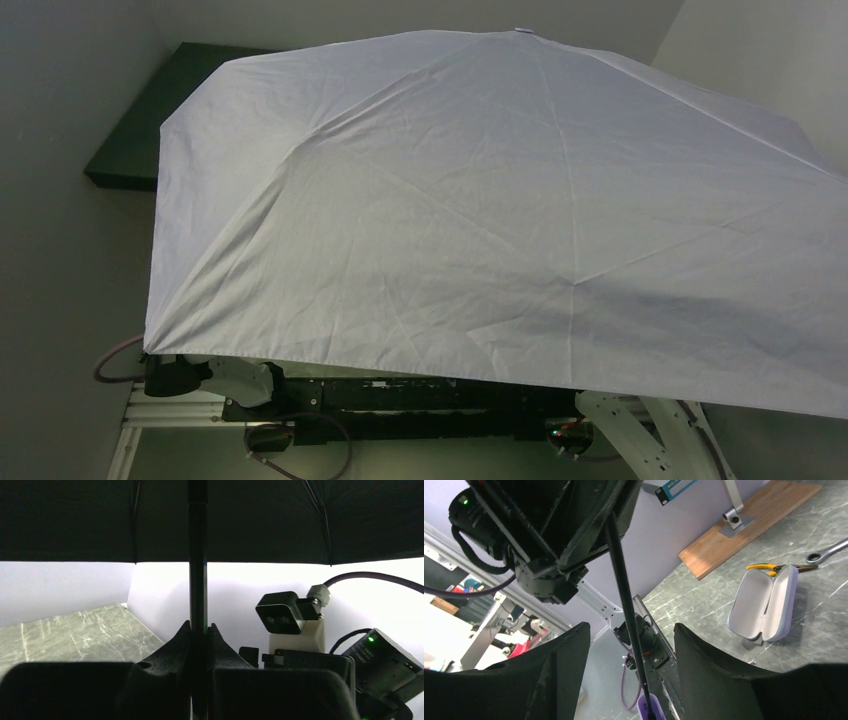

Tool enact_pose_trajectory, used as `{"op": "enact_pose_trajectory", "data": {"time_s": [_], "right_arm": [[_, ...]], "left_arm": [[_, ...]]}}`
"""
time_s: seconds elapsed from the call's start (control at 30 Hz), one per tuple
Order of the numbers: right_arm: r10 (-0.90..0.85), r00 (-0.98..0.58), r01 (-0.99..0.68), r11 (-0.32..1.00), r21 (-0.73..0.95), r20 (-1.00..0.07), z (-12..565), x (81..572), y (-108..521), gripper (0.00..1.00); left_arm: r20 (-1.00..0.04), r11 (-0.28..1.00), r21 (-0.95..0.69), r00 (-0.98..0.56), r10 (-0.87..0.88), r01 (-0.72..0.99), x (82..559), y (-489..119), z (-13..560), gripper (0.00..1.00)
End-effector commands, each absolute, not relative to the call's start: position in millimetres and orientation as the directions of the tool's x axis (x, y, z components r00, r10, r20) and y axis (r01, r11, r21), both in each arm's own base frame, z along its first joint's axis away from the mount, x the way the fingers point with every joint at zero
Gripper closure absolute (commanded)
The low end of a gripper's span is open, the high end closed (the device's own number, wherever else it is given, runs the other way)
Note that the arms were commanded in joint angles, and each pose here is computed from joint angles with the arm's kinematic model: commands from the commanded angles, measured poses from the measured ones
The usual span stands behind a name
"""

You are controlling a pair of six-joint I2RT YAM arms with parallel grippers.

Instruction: Open the umbrella

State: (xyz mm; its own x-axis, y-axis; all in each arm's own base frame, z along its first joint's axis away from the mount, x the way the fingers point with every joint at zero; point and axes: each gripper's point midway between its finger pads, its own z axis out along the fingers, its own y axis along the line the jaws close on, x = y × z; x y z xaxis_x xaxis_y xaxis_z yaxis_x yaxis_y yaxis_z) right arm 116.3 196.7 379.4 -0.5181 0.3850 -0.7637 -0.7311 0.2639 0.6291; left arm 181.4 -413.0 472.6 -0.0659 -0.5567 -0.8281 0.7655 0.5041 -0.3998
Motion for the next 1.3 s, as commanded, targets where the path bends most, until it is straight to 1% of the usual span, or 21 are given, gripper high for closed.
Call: {"op": "enact_pose_trajectory", "data": {"time_s": [0.0,0.07,0.17,0.3,0.47,0.57,0.8,0.93,1.27], "right_arm": [[0.416,-0.487,-0.747,0.258,0.613,-0.768,390.4,119.7,196.2,0.36],[0.388,-0.509,-0.747,0.244,0.619,-0.768,387.6,119.4,200.2,0.36],[0.350,-0.527,-0.765,0.201,0.612,-0.774,387.3,115.1,206.0,0.37],[0.289,-0.546,-0.809,0.061,0.584,-0.787,395.1,96.6,214.4,0.38],[0.268,-0.478,-0.868,-0.001,0.496,-0.836,411.4,81.5,213.6,0.40],[0.236,-0.461,-0.886,-0.064,0.460,-0.855,417.7,71.1,214.5,0.43],[0.194,-0.401,-0.905,-0.236,0.355,-0.895,434.9,39.7,210.0,0.43],[0.179,-0.414,-0.893,-0.270,0.360,-0.892,436.2,38.9,210.9,0.48],[0.189,-0.455,-0.867,-0.319,0.384,-0.870,437.6,42.4,216.8,0.48]], "left_arm": [[-0.689,0.355,-0.411,-0.031,-0.724,0.840,156.5,-382.4,539.5,1.00],[-0.715,0.358,-0.382,-0.027,-0.699,0.852,153.1,-385.8,539.8,1.00],[-0.726,0.332,-0.349,-0.029,-0.687,0.876,145.0,-386.1,542.0,1.00],[-0.767,0.302,-0.307,-0.047,-0.639,0.902,135.5,-394.4,547.5,1.00],[-0.756,0.245,-0.305,-0.077,-0.650,0.920,126.0,-394.2,552.5,1.00],[-0.741,0.211,-0.302,-0.090,-0.666,0.930,120.8,-391.8,554.1,1.00],[-0.715,0.135,-0.278,-0.111,-0.691,0.951,107.1,-383.9,554.4,1.00],[-0.704,0.080,-0.257,-0.130,-0.699,0.963,97.3,-382.9,554.9,1.00],[-0.668,-0.013,-0.210,-0.153,-0.728,0.978,83.7,-387.3,555.2,1.00]]}}
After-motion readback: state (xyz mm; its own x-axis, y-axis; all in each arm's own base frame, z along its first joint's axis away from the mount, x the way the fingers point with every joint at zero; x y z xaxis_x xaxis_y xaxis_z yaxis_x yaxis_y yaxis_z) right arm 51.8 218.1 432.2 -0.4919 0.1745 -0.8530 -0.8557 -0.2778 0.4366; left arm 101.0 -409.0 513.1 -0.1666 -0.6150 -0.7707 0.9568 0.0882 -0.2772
